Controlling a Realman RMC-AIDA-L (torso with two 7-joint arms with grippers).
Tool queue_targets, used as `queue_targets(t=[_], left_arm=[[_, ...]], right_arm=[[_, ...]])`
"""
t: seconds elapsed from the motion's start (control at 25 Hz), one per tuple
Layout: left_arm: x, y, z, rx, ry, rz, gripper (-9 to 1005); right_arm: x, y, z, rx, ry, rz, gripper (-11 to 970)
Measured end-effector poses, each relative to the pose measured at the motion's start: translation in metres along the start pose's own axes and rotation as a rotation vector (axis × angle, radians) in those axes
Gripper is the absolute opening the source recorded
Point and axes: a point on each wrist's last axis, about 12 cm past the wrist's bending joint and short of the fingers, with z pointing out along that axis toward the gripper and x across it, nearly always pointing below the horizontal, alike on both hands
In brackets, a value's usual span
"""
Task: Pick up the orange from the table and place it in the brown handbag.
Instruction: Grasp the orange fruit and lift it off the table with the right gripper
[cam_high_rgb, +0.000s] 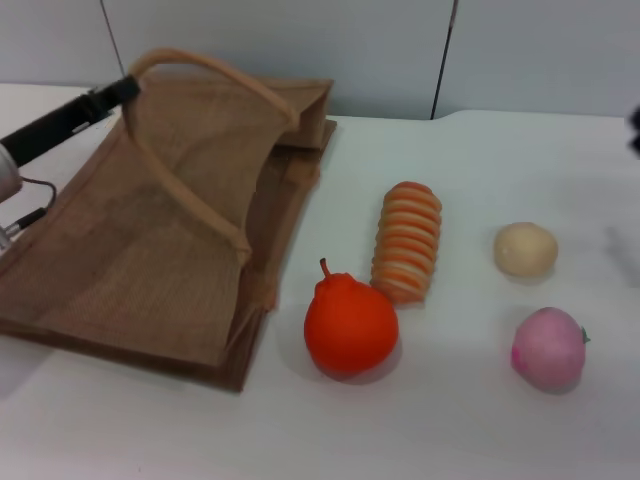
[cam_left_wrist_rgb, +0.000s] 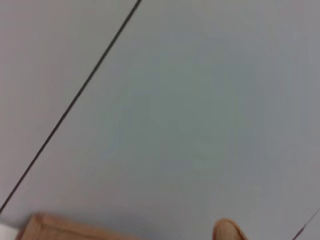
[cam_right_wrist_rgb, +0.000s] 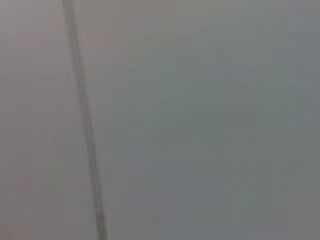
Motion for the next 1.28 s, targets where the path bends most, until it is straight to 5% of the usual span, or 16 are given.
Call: queue_targets(t=[0.32,0.64,0.96,1.28], left_arm=[[-0.004,-0.003,-0.01,0.066,-0.054,-0.015,119],[-0.008,-0.01,-0.011,0.126,-0.08,0.005,118],[-0.005,-0.018,-0.013,0.195,-0.133,0.031,117],[-0.005,-0.028,-0.013,0.272,-0.15,0.056,117]], right_arm=[[-0.005,0.036,0.014,-0.398,0.055,-0.106,808],[-0.021,0.051,0.023,-0.773,0.199,-0.14,807],[-0.023,0.079,0.039,-0.981,0.292,-0.181,807],[-0.015,0.1,0.056,-1.034,0.417,-0.222,806]])
